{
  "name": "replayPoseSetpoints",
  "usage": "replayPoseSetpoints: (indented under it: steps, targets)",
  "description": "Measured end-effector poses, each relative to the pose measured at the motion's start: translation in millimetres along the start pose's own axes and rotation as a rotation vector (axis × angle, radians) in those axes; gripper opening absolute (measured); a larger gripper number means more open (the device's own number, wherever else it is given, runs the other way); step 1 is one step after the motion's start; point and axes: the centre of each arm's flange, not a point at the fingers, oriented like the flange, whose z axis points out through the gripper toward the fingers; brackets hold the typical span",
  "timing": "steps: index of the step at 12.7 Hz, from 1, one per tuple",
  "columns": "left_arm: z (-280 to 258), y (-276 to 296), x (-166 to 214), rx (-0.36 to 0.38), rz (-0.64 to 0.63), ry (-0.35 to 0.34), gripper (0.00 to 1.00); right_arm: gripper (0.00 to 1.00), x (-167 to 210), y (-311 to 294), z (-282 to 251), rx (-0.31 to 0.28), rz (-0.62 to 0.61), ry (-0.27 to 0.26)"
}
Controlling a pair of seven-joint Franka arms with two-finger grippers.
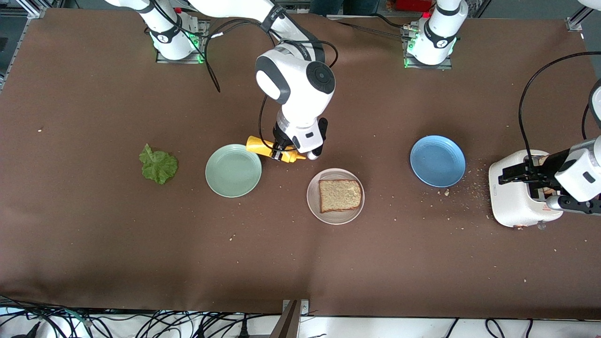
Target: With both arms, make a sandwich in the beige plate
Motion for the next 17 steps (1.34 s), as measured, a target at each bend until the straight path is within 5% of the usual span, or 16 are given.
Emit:
replayPoseSetpoints:
  steps: [4, 11, 15, 17]
  targets:
    - [-3, 1, -5, 0.029, -0.017, -0.009, 1.00, 0.07, 27, -41, -30, -0.263, -0.001, -0.063]
    - [3, 1, -5, 0.027, -0.028, -0.021, 1.00, 0.07, 30, -43, -27, -0.305, 0.064, -0.075]
    - [3, 2, -5, 0.027, -0.027, -0.021, 1.00, 0.07, -2, 4, -27, -0.180, 0.181, -0.031]
    - [4, 3, -5, 0.027, -0.026, -0.022, 1.00, 0.07, -44, 54, -20, -0.006, 0.271, 0.033]
